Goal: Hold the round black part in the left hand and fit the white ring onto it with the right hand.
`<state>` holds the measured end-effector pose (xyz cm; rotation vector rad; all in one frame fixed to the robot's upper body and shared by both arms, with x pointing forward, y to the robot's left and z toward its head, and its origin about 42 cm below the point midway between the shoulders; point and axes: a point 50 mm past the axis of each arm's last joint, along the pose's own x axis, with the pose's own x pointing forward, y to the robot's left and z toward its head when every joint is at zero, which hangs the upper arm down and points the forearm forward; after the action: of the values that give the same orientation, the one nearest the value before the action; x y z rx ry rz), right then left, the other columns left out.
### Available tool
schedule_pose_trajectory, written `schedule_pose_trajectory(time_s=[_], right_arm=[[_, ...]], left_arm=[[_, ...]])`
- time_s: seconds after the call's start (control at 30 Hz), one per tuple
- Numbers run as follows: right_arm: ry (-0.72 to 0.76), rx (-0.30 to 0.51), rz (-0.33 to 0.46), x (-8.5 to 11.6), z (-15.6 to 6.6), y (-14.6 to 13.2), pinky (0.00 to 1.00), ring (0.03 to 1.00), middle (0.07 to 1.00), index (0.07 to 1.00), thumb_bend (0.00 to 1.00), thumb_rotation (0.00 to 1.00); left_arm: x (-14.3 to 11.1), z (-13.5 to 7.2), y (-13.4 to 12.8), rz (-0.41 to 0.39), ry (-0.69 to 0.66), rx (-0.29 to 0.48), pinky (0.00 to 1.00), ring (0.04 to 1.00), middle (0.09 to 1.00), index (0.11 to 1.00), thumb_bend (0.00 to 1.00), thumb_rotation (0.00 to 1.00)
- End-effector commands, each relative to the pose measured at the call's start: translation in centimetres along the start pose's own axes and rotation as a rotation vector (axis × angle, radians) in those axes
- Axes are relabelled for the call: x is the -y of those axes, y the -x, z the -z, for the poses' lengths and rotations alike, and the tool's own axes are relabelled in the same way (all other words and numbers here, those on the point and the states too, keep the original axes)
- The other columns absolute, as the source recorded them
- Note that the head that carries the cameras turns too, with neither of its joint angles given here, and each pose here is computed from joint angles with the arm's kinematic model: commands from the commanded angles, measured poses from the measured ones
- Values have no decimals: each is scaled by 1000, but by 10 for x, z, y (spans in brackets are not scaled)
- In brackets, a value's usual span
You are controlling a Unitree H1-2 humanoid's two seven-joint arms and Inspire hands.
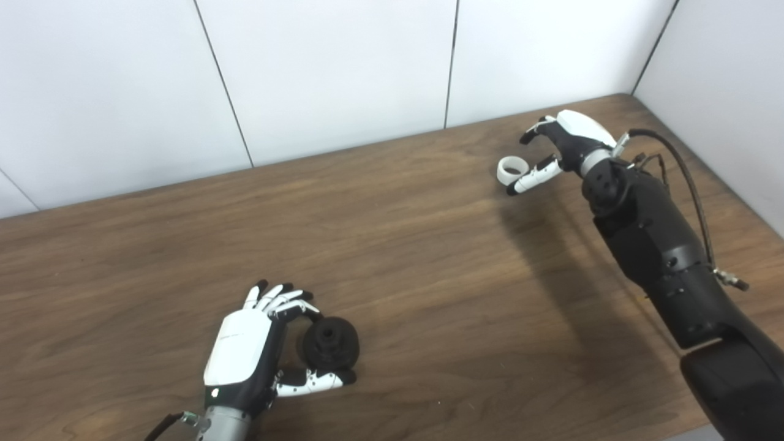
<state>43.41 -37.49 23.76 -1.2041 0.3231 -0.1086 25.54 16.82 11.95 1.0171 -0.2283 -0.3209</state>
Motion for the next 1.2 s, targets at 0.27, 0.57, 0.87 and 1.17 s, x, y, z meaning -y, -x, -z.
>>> schedule_pose_trajectory(time_s=[0.27, 0.57, 0.87, 1.17], right_arm=[[5, 24, 78, 31, -20, -10, 995, 1000, 968, 769, 815, 316], [18, 15, 64, 29, -19, -12, 992, 1000, 957, 759, 817, 324], [32, 0, 46, 30, -18, -13, 996, 1000, 953, 742, 812, 326], [31, -2, 28, 33, -20, -14, 1000, 1000, 956, 739, 811, 325]], left_arm=[[3, 14, 14, 60, -42, -68, 1000, 896, 793, 483, 524, 53], [2, 14, 14, 55, -47, -66, 1000, 896, 794, 483, 525, 53], [1, 14, 14, 55, -43, -64, 1000, 898, 796, 483, 524, 53], [0, 13, 14, 57, -44, -64, 1000, 897, 796, 483, 524, 53]])
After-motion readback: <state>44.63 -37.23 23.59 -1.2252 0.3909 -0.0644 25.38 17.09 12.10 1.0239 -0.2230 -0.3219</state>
